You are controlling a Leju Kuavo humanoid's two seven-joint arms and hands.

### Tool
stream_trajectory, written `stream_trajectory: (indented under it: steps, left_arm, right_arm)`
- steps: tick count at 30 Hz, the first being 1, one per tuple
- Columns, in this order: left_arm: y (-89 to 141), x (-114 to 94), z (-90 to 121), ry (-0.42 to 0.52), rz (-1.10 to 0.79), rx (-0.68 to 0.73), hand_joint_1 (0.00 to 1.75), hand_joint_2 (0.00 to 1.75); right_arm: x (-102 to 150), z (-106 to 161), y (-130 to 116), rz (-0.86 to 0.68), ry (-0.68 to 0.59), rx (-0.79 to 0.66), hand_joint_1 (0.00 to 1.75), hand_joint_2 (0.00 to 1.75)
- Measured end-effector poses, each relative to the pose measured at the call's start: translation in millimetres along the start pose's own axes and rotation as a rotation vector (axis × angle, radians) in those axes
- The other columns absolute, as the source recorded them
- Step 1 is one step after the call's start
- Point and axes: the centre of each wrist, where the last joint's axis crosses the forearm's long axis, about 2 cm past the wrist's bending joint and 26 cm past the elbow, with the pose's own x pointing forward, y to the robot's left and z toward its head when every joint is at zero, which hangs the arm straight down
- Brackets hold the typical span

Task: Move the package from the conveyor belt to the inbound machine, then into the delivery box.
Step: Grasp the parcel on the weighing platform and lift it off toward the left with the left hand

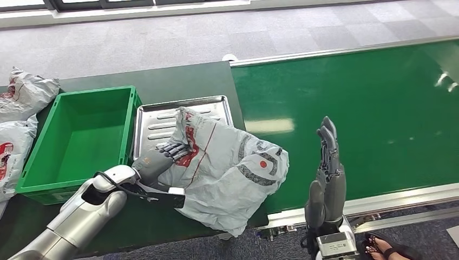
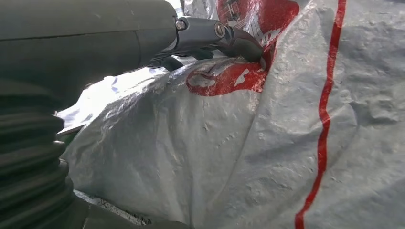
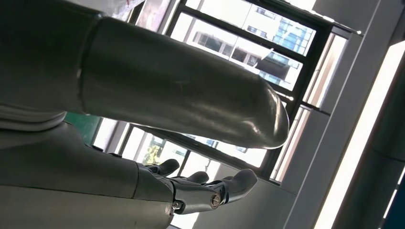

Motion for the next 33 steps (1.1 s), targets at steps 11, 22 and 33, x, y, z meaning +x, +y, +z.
stream_trajectory:
  steps: [11, 22, 33]
  left_arm:
    - [-1, 19, -30, -0.037, -0.04, -0.013, 1.75, 1.75]
    - [13, 37, -22, -0.091, 0.029, 0.165, 1.75, 1.75]
    - [41, 38, 30, -0.145, 0.044, 0.454, 1.75, 1.75]
  right_arm:
    - [1, 4, 1, 0.018, 0.026, 0.021, 0.0, 0.0]
    - [11, 19, -7, 0.044, 0.049, 0.032, 0.0, 0.0]
    - [15, 27, -14, 0.054, 0.056, 0.001, 0.0, 0.0]
